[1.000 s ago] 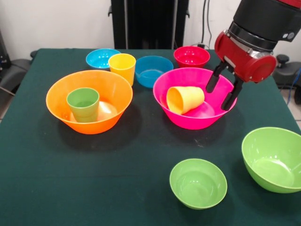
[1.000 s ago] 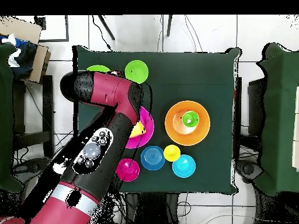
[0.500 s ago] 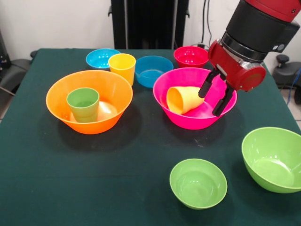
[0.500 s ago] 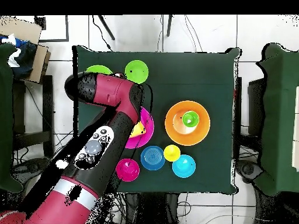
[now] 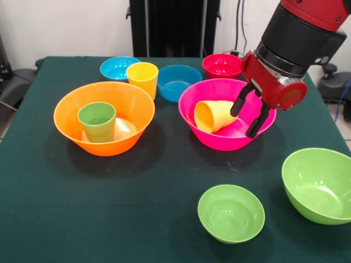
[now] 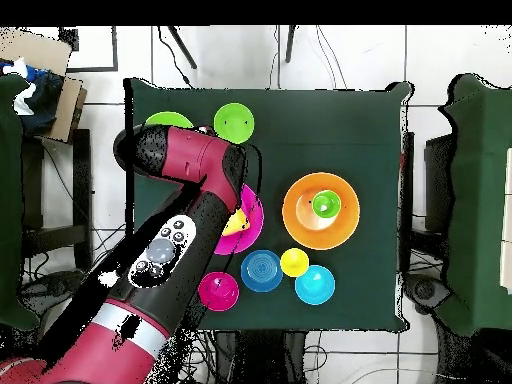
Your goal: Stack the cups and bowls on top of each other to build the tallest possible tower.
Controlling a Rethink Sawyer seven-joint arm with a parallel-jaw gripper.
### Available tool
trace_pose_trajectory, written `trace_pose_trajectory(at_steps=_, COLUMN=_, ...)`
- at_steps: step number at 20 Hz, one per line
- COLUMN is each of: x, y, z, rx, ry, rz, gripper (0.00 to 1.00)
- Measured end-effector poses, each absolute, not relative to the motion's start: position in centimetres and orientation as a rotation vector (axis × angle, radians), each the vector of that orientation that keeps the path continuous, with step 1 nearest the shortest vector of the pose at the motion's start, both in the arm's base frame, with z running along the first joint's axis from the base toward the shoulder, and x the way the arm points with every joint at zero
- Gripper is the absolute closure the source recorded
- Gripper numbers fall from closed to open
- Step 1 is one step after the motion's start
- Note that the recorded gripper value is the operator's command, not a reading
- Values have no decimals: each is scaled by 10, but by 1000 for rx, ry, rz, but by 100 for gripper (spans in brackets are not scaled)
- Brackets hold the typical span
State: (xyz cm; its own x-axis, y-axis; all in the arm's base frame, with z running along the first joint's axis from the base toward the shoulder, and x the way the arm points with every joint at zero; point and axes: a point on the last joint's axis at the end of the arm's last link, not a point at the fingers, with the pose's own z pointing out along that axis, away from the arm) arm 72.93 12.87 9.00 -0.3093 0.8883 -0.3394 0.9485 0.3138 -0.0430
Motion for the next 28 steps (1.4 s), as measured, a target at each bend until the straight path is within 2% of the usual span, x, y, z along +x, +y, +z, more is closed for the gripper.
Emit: trace_pose_trajectory(at_steps=28, x=730, y=125, z=83, rx=1663, ry=2318, rz=-346, gripper=0)
